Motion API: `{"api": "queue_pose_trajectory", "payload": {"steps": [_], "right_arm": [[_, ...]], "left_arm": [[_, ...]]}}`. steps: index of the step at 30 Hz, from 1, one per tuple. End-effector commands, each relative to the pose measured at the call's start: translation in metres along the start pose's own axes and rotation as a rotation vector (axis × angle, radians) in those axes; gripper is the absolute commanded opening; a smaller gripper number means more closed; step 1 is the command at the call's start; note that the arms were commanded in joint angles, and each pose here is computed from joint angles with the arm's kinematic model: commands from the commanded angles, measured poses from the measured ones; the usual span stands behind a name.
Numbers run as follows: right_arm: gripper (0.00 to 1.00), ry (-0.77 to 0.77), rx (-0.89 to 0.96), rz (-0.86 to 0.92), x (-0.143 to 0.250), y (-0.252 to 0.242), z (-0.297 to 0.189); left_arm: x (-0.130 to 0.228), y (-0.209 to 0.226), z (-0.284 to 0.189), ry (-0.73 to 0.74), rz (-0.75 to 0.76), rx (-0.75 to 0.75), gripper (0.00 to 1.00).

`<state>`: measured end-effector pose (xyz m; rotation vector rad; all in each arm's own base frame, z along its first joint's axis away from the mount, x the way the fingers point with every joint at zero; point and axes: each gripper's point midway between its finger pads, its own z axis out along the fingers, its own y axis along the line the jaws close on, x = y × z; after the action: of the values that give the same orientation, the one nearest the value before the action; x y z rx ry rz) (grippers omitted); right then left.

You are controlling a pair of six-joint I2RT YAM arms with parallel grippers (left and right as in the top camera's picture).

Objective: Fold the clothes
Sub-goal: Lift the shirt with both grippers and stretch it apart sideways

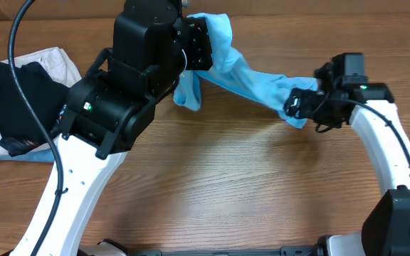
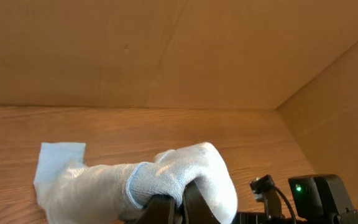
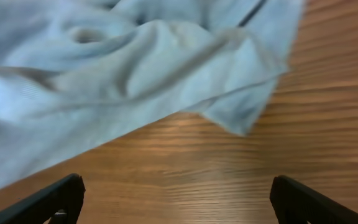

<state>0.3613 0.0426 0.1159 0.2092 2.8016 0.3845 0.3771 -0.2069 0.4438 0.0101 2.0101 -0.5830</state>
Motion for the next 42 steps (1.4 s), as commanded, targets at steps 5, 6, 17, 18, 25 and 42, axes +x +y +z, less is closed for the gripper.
{"api": "queue_pose_trajectory", "payload": {"steps": [5, 6, 17, 18, 25, 42], "right_arm": [[1.0, 0.016, -0.033, -0.3, 0.019, 0.026, 0.015], [1.0, 0.012, -0.036, -0.322, 0.02, 0.027, 0.018], [1.0, -0.155, 0.016, -0.406, 0.014, 0.012, 0.063], [1.0, -0.171, 0.015, -0.409, 0.011, 0.013, 0.064], [0.9, -0.234, 0.009, -0.419, -0.001, 0.015, 0.074], [0.44, -0.262, -0.011, -0.388, -0.01, 0.017, 0.085]], "left_arm": [[-0.023, 0.017, -0.008, -0.093, 0.051, -0.109, 0.04], [-0.024, 0.019, -0.008, -0.098, 0.051, -0.116, 0.04], [-0.034, 0.039, -0.014, -0.154, 0.072, -0.235, 0.04], [-0.034, 0.038, -0.014, -0.153, 0.072, -0.235, 0.04], [-0.034, 0.039, -0.014, -0.153, 0.072, -0.235, 0.05], [-0.029, 0.041, -0.013, -0.133, 0.078, -0.245, 0.07]]}}
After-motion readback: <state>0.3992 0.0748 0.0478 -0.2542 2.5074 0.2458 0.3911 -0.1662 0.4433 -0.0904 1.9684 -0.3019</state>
